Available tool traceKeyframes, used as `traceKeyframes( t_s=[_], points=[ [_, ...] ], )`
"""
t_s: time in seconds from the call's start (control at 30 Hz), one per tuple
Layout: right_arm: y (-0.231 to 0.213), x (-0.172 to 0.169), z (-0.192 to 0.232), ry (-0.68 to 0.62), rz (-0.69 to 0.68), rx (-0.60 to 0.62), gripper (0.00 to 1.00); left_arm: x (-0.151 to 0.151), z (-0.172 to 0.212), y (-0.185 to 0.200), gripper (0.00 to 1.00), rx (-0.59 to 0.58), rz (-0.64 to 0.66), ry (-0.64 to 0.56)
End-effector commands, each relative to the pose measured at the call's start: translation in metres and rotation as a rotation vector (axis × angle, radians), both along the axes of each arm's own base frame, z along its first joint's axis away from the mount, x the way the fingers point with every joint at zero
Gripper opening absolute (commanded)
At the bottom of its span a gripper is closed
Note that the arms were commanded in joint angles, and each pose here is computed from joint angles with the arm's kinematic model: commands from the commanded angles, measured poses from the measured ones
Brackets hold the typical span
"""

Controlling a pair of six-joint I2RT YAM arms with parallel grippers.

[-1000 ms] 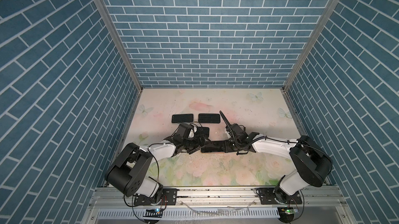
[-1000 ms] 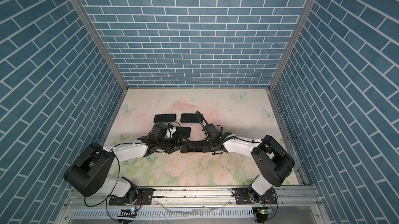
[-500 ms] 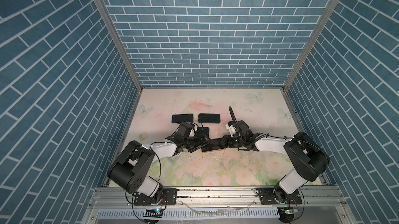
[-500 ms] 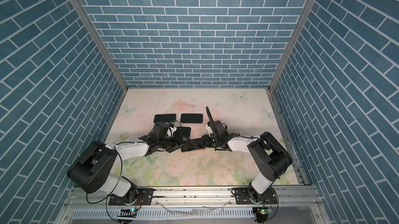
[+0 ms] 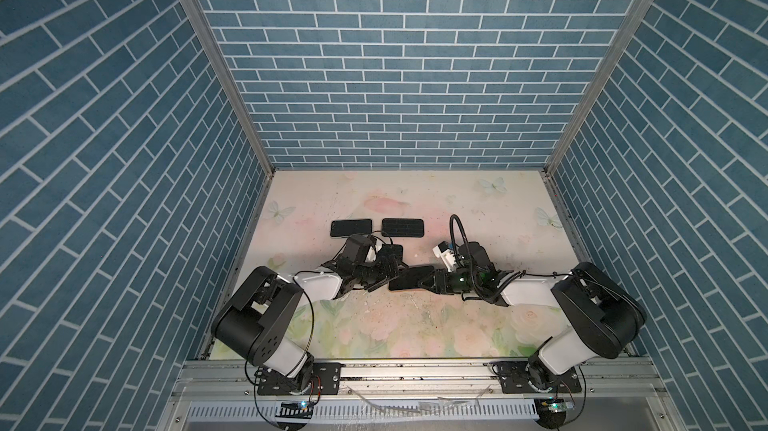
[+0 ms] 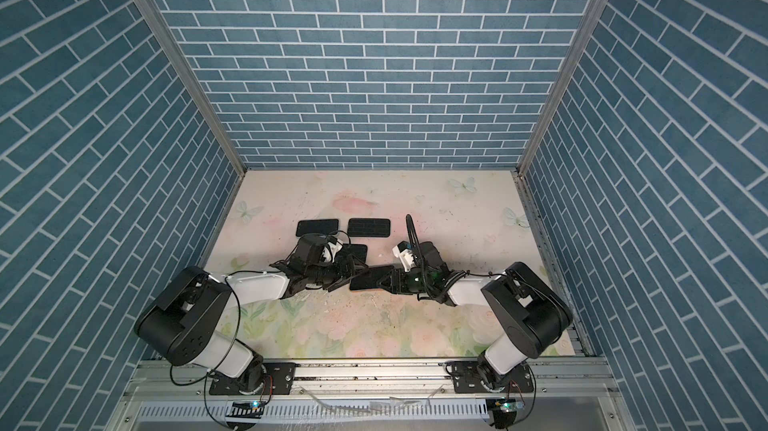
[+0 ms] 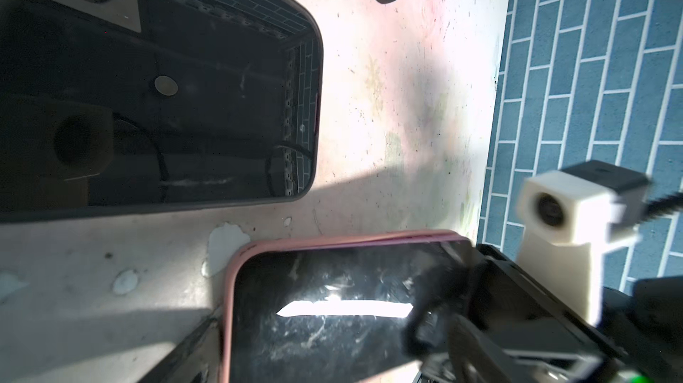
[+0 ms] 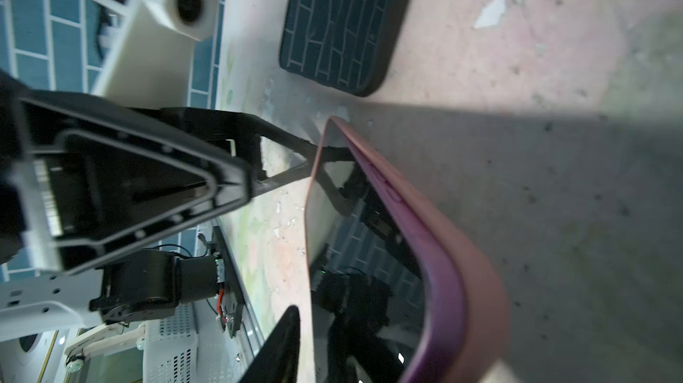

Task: Put the phone into the phone case

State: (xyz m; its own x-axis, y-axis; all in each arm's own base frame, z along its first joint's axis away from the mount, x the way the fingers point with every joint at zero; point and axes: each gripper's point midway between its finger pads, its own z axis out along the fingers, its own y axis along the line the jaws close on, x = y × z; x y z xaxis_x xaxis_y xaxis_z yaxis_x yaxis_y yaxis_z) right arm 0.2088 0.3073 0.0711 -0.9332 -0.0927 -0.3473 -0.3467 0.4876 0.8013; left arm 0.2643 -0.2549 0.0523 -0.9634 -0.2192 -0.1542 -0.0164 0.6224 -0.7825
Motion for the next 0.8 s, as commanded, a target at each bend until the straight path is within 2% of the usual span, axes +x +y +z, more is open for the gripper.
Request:
traceKeyframes(
  t_s=[0.0, 0.17, 0.53, 0.67, 0.77],
  points=[
    [0.003, 0.003, 0.032, -0.072, 0.007, 0.094, 0.44, -0.017, -0.024, 0.005, 0.97, 0.053, -0.013, 0.079],
    [-0.005, 0.007, 0.037, -0.107, -0.039, 0.095, 0.38, -0.018, -0.025, 0.006, 0.97, 0.055, -0.011, 0.080],
    [-0.002, 0.012, 0.027, -0.066, -0.074, 0.129, 0.14, -0.021, -0.025, 0.008, 0.97, 0.055, -0.008, 0.075],
    [-0.006, 0.015, 0.014, -0.033, -0.104, 0.076, 0.02, -0.021, -0.024, 0.008, 0.97, 0.054, -0.009, 0.074],
    [-0.014, 0.018, 0.004, -0.028, -0.133, -0.004, 0.00, -0.020, -0.022, 0.008, 0.97, 0.050, -0.009, 0.066]
  ],
)
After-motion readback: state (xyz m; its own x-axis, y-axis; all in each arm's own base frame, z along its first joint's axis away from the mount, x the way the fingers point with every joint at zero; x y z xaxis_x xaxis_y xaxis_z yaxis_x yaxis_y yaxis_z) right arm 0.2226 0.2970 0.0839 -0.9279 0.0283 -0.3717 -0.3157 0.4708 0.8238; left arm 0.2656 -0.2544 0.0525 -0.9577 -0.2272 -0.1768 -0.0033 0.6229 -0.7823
